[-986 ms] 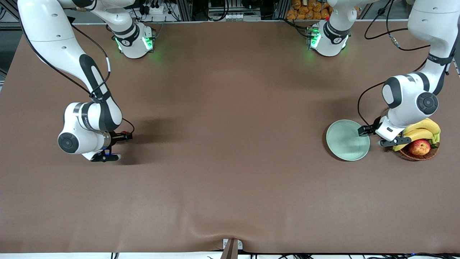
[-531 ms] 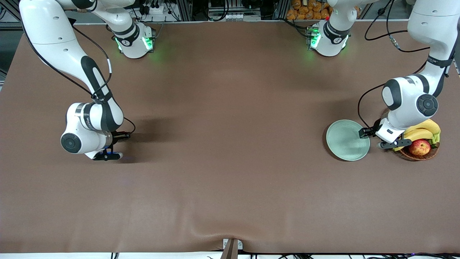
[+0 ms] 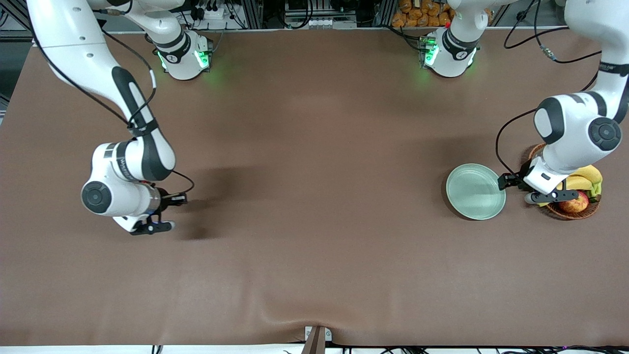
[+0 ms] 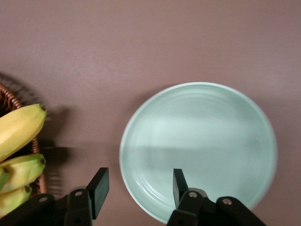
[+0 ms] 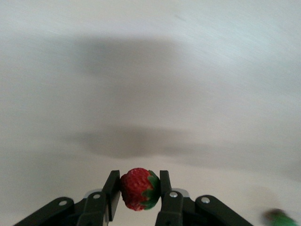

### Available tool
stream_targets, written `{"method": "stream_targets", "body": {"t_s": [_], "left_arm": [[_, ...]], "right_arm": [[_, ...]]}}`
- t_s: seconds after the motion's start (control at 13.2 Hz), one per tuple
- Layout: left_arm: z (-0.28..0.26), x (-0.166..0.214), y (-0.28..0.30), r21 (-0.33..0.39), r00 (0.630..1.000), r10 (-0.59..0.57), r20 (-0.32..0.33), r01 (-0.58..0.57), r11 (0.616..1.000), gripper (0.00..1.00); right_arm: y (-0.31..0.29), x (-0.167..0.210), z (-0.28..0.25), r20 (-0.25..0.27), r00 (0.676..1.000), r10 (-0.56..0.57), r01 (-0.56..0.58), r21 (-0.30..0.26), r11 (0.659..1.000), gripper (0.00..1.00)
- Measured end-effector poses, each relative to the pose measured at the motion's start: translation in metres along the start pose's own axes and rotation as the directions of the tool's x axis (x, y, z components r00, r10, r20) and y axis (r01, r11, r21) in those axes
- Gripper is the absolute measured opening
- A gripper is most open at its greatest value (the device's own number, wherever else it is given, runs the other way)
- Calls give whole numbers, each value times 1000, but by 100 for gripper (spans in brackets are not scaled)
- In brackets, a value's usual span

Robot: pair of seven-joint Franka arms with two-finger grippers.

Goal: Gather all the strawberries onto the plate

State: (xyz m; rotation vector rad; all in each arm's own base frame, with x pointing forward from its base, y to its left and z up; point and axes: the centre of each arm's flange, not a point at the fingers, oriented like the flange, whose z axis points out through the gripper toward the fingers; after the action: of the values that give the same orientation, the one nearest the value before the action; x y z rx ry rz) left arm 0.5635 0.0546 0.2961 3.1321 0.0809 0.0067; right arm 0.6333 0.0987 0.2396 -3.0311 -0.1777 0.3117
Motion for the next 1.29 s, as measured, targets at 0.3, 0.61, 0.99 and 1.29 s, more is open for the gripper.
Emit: {"method": "stream_targets", "body": {"t_s": [0.3,0.61,0.99,1.29], "left_arm": [[-24,14,62,-60,1000,-17,-8,16,998,63],[-21,17,144,-105,998,-57,7,57,993,63],[-18,8,238,-142,996,-89,30,92,986,63],[-5,-2,286,-147,991,-121,64,129,981,63]], "right_arm": [[-62,-1,-1,-4,999,44,-44,21,999,38],[-129,-10,8,69,988,139,-152,268,951,38],[-260,-42,55,91,989,115,-141,363,921,38],[-312,-60,108,83,984,155,-176,404,898,38]]}}
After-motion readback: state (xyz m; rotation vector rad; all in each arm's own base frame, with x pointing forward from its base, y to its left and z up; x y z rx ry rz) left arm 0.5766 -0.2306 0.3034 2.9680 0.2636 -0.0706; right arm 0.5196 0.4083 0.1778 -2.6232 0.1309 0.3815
